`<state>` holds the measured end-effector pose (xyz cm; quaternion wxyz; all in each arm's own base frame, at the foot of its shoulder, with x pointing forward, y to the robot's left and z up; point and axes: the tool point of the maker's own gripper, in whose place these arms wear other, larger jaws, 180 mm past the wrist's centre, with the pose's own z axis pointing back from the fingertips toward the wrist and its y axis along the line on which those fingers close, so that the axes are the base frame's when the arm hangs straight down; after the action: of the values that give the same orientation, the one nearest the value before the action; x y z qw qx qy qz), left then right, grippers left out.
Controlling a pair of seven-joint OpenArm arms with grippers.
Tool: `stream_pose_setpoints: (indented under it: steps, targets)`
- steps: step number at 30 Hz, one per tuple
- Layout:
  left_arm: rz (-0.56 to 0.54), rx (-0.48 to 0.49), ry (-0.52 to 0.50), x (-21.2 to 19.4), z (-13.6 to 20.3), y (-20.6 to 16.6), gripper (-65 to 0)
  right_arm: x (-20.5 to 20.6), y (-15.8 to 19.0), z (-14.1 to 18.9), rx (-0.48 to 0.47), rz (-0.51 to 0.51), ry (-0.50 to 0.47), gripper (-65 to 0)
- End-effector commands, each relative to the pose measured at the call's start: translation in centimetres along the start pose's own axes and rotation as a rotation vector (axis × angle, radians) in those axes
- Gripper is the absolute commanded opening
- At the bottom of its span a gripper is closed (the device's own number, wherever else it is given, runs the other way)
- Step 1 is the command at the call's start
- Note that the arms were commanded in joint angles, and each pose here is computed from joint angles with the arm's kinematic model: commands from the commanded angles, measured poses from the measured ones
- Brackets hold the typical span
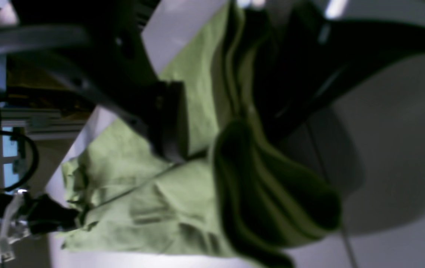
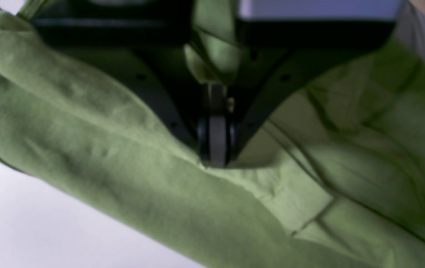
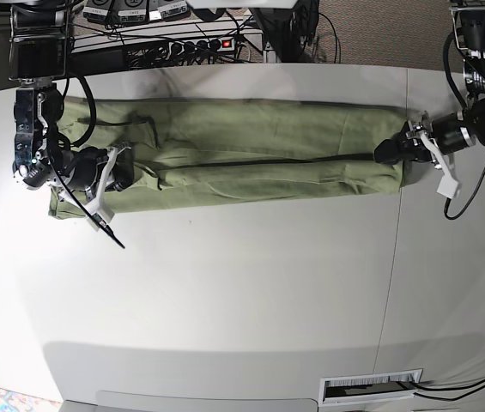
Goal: Fold the T-shirt properly
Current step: 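Release and regrasp the strip end with the left gripper, then drag the strip end with the left gripper toward the right gripper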
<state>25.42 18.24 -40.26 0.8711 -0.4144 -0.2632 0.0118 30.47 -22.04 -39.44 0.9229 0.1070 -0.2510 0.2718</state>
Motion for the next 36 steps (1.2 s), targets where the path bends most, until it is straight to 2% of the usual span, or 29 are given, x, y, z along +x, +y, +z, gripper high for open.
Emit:
stream_pose_setpoints:
  steps: [1, 5, 6, 14, 21, 27, 36]
  targets:
    - [-0.030, 0.018, 0.009, 0.9, 0.5, 0.2, -49.3, -0.3, -1.2, 0.7, -0.040, 0.012, 0.037, -65.0]
    - [-0.066, 0.010, -0.014, 2.9, 0.3, -0.3, -63.9, -0.3, -1.2, 0.7, -0.036, 0.010, 0.033, -65.0]
    - [-0.089, 0.001, -0.013, 3.3, 0.3, -0.6, -65.0, -0.3, -1.1, 0.7, -0.036, 0.009, 0.034, -65.0]
    - [-0.179, -0.052, -0.020, 5.4, 0.7, -2.5, -65.0, -0.2, -1.0, 0.7, -0.029, 0.006, 0.027, -65.0]
    - [-0.270, -0.083, -0.026, 6.1, 1.0, -4.5, -65.0, 0.7, 0.1, 0.5, 0.026, -0.025, -0.023, -65.0]
    - [-0.308, -0.185, -0.052, 6.5, 0.7, -7.4, -65.0, 1.2, 2.3, -0.9, 0.075, -0.045, -0.028, -65.0]
    - [-0.252, -0.318, -0.098, 5.1, -1.9, -10.8, -65.0, 2.2, 4.5, -2.3, 0.120, -0.062, -0.057, -65.0]
